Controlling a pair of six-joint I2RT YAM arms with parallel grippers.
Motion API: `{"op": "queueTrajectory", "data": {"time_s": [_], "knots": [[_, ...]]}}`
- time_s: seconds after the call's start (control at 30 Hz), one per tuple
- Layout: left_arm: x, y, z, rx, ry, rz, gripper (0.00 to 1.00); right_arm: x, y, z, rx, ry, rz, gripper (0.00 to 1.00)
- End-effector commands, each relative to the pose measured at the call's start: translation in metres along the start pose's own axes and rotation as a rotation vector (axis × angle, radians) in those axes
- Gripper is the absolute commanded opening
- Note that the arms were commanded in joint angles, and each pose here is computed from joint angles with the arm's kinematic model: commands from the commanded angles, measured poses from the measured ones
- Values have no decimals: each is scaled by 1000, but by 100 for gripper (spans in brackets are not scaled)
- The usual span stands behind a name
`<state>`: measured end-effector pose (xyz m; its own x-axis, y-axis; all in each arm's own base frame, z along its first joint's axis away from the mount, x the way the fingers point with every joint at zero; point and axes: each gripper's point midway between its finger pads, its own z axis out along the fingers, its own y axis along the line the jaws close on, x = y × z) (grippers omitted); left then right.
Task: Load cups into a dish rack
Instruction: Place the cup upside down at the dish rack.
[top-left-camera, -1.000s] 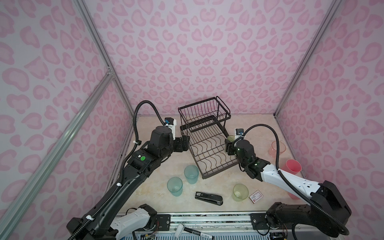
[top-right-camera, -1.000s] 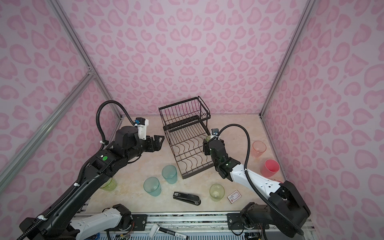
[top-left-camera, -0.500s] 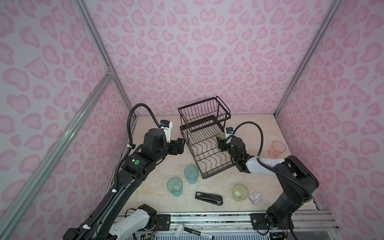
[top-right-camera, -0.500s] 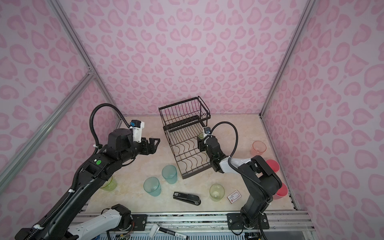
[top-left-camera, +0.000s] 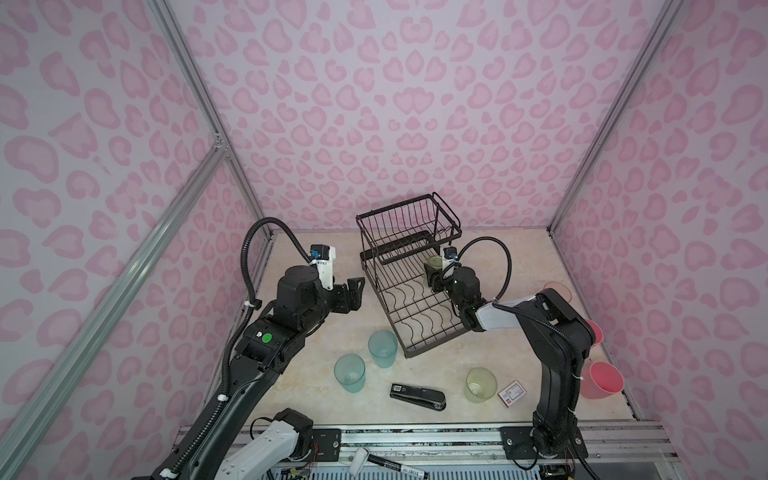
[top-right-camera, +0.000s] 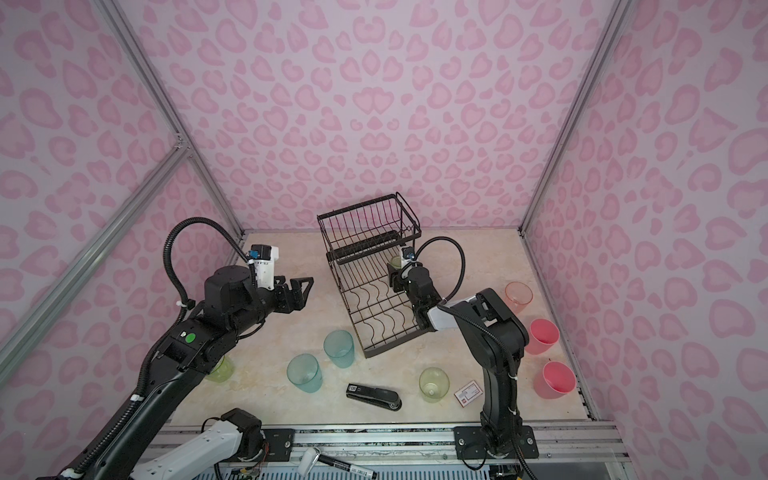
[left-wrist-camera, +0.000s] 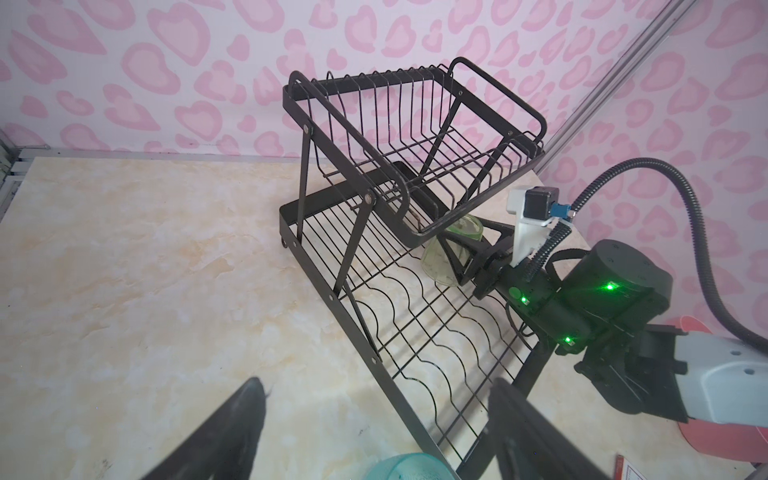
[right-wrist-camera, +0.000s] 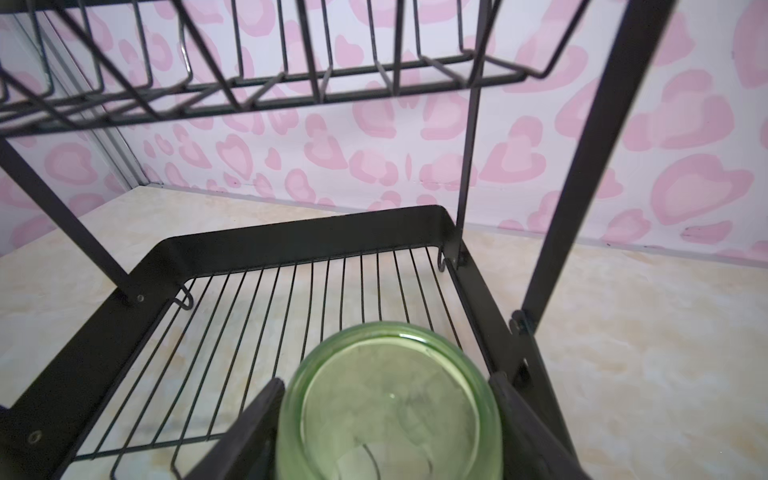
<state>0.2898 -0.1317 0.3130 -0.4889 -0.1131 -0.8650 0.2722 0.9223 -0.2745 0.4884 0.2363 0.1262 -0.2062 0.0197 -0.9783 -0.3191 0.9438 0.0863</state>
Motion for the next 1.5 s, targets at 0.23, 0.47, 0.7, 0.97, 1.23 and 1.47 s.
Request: {"op": "queueTrajectory", "data": {"time_s": [0.23,0.47,0.7,0.97,1.23,1.47], "knots": [[-8,1,1,7,-59,1,86,-18,-8,26,30,-51,1,48],[-5,3,3,12,-57,-10,85,-19,-9,23,35,-60,1,49],[-4,4,1,15,-66,-14,85,-14,-4,20,39,-31,-22,55],[-4,5,-1,16,-72,-12,85,-9,-3,18,51,5,-27,59],[-5,6,-5,12,-88,-8,85,0,-10,13,76,64,-37,61],[-5,7,-7,10,-97,-7,85,10,-11,13,84,124,-54,62]]}}
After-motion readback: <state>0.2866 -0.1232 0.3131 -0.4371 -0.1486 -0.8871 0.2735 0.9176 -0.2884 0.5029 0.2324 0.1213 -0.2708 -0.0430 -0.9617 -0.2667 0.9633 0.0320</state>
